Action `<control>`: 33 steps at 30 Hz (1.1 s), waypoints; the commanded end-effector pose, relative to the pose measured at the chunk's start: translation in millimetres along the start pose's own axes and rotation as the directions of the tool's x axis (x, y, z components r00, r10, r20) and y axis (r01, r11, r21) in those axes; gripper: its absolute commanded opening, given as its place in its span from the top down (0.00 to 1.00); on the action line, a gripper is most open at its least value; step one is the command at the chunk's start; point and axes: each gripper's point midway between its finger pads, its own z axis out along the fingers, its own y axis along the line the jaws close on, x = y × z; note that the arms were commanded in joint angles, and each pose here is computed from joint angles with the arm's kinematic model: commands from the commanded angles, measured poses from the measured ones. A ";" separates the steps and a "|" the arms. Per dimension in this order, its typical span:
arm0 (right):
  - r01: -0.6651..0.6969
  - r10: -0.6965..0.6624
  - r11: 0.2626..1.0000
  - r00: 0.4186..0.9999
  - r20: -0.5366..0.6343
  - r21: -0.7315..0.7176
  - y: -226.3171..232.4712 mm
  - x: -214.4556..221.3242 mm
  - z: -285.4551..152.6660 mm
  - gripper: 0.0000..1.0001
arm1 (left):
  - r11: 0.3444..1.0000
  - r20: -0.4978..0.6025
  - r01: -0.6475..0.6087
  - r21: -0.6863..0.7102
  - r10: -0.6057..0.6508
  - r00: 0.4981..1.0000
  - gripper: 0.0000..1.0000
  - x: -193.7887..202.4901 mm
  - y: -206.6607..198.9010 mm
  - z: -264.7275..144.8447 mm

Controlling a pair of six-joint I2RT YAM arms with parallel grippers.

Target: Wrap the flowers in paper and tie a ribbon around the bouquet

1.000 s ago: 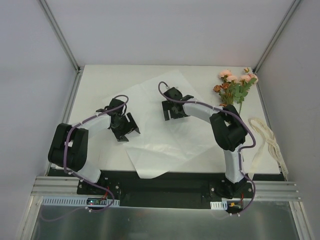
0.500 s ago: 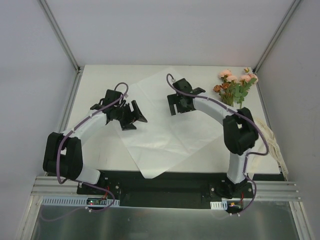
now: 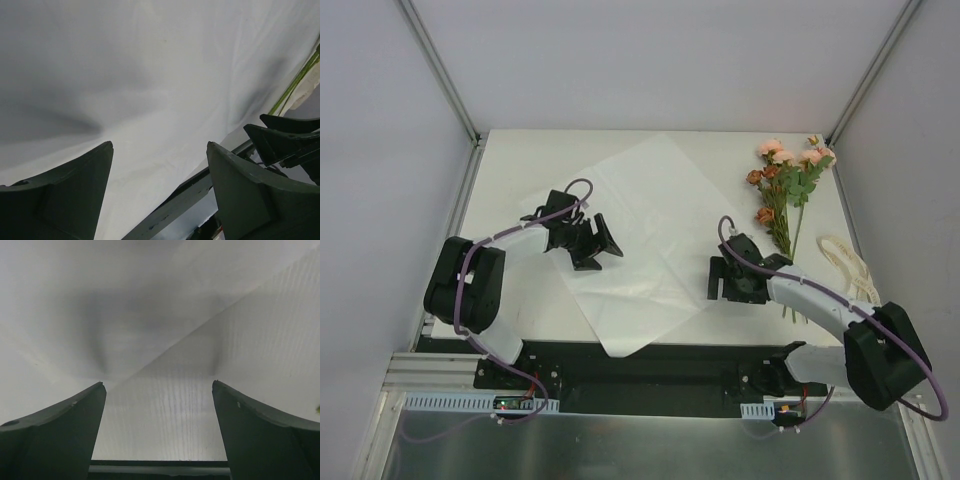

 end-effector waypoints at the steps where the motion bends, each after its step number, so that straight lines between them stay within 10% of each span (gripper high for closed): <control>1: -0.140 0.154 0.983 0.981 0.121 -0.116 13.8 -18.4 -3.6 0.09 | 1.000 0.033 0.004 -0.002 -0.004 0.999 0.24 3.2 6.7 6.4; 14: -0.148 0.173 0.963 0.980 0.094 -0.227 41.9 -54.8 35.0 0.09 | 0.995 0.130 -0.085 0.043 0.079 0.988 0.20 19.1 0.3 -27.7; 33: -0.073 0.081 0.980 0.996 0.032 -0.187 22.7 -71.6 37.2 0.09 | 0.996 -0.087 -0.076 -0.048 0.071 0.994 0.24 80.7 19.3 27.3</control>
